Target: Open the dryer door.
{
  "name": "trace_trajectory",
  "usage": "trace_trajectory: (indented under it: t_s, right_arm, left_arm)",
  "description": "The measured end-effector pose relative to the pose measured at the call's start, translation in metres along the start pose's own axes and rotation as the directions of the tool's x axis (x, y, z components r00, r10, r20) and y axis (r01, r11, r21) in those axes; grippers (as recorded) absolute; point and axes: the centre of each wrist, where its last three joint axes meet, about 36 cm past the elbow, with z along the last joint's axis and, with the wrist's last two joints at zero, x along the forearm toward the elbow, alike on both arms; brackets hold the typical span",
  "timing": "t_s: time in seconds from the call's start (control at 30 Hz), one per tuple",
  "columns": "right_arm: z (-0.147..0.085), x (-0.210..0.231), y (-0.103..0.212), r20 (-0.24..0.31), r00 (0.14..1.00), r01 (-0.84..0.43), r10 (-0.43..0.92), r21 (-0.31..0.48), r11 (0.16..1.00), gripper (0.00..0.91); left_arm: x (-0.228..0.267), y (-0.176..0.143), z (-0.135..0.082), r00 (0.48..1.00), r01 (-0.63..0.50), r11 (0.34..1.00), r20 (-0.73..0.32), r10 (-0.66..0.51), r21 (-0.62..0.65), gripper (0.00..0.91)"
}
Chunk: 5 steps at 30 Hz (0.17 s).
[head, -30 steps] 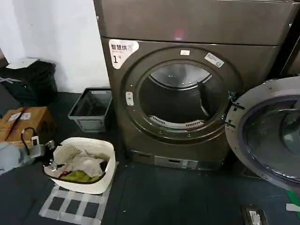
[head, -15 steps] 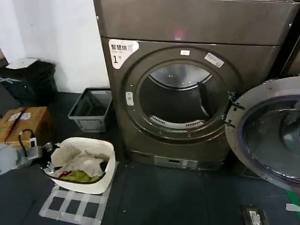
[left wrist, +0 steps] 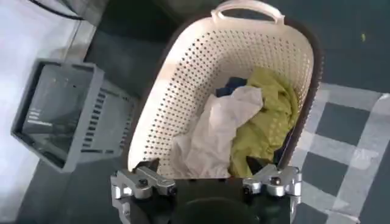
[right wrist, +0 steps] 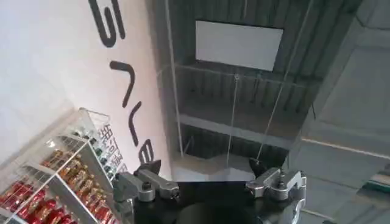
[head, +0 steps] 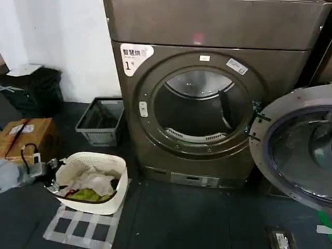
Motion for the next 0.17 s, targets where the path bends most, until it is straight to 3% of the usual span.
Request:
trace_trajectory:
  t_s: [0.17]
  right_arm:
    - [-0.0004,-0.0003,-0.0018,0.001,1.0,-0.003,0.003,0.002,1.0,0.907]
  left_arm:
    - [0.0003,0.0015,0.0041,1.0,-0.006,1.0,-0.013,0.006,-0.002,0.907]
